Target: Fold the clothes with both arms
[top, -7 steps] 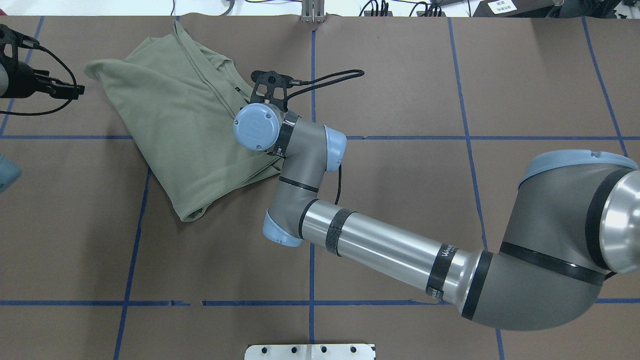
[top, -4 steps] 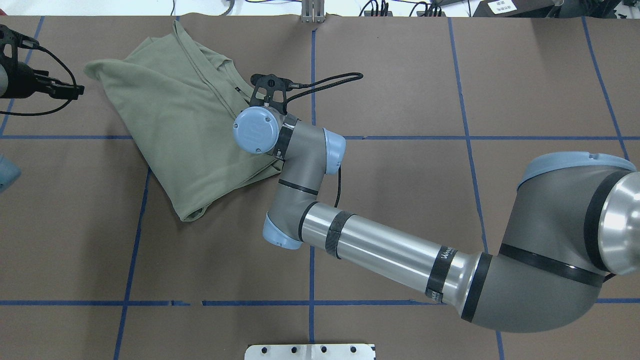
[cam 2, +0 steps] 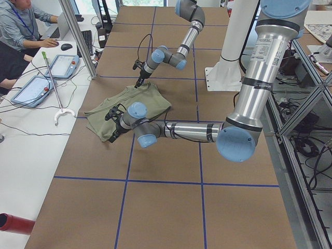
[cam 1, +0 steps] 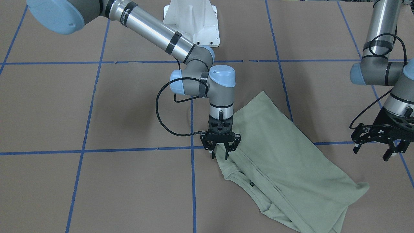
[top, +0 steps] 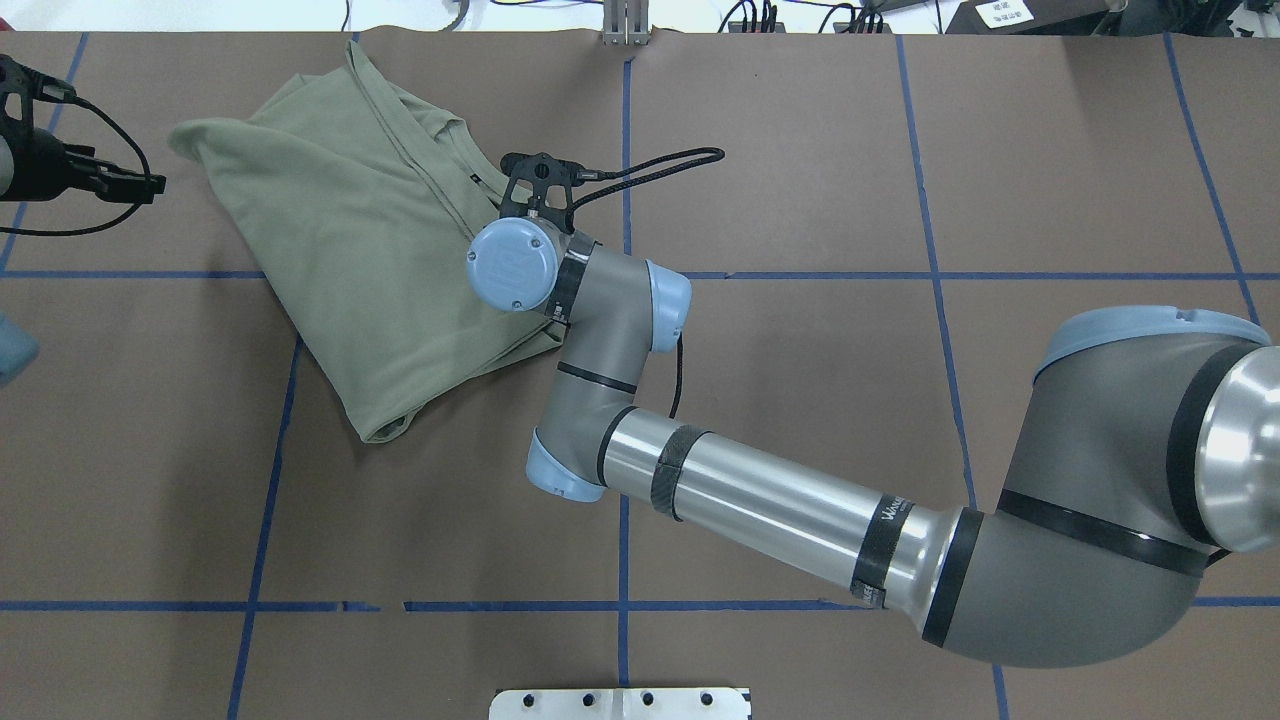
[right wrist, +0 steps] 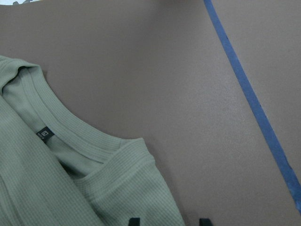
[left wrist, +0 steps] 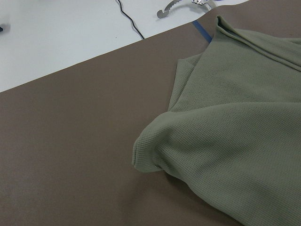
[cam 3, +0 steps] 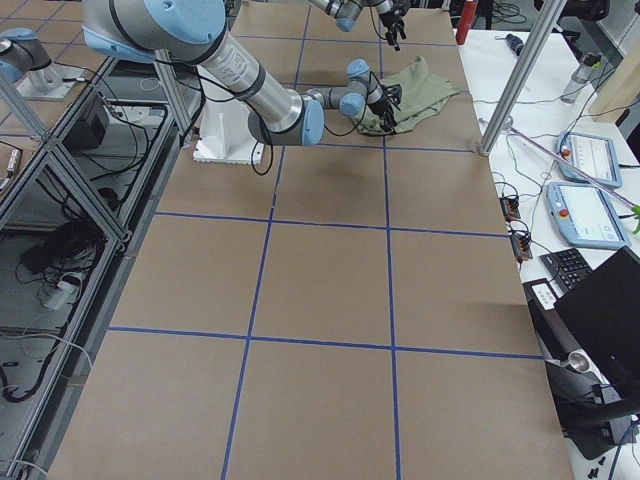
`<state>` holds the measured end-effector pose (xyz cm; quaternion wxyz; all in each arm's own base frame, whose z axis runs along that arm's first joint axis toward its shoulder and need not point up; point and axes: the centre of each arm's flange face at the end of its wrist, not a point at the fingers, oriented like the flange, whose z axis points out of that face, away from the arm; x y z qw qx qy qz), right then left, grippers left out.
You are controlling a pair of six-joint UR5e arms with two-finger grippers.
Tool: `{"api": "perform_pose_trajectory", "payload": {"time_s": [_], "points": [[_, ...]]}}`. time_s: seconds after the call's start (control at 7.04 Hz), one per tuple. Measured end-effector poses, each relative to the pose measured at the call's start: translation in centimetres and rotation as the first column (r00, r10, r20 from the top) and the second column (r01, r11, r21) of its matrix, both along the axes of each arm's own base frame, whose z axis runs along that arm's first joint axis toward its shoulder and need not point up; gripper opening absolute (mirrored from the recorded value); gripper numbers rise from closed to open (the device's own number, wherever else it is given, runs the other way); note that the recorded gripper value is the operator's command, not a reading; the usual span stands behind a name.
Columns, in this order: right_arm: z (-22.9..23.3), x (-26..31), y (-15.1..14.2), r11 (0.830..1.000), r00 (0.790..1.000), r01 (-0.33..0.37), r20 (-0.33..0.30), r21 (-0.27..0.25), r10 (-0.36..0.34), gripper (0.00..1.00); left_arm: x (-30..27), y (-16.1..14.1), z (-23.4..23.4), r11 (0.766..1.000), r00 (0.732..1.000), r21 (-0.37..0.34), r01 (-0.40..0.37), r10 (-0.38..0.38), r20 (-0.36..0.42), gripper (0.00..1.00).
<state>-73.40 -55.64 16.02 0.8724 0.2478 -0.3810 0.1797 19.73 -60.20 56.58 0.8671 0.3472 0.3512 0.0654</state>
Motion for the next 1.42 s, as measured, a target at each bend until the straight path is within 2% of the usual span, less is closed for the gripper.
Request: {"api": "perform_pose_trajectory", "payload": {"time_s": [0.14,0.28,0.99,1.28,1.42], "points": [[0.2,-0.1,0.0,1.0,1.0,0.002,-0.004,0.0,-0.002,0.34,0.0,0.0,0.0,1.0,1.0,0.0,0.0,0.0,0.0,1.0],[0.2,-0.1,0.0,1.0,1.0,0.004,-0.006,0.0,-0.004,0.0,0.0,0.0,0.1,1.0,1.0,-0.001,0.0,0.0,0.001,1.0],[-0.9,0.4,-0.2,0.999,0.999,0.031,-0.007,0.014,-0.031,0.0,-0.1,0.1,0.2,1.0,1.0,-0.003,0.0,0.0,0.001,1.0],[-2.5,3.8,-0.8,0.997,0.997,0.078,-0.002,0.014,-0.078,0.0,-0.1,0.2,0.2,1.0,1.0,0.0,0.001,-0.001,-0.001,1.0],[-1.1,6.4,0.0,0.996,0.996,0.092,0.008,0.016,-0.092,0.0,-0.1,0.2,0.2,1.0,1.0,0.004,0.001,-0.001,-0.003,1.0]]}}
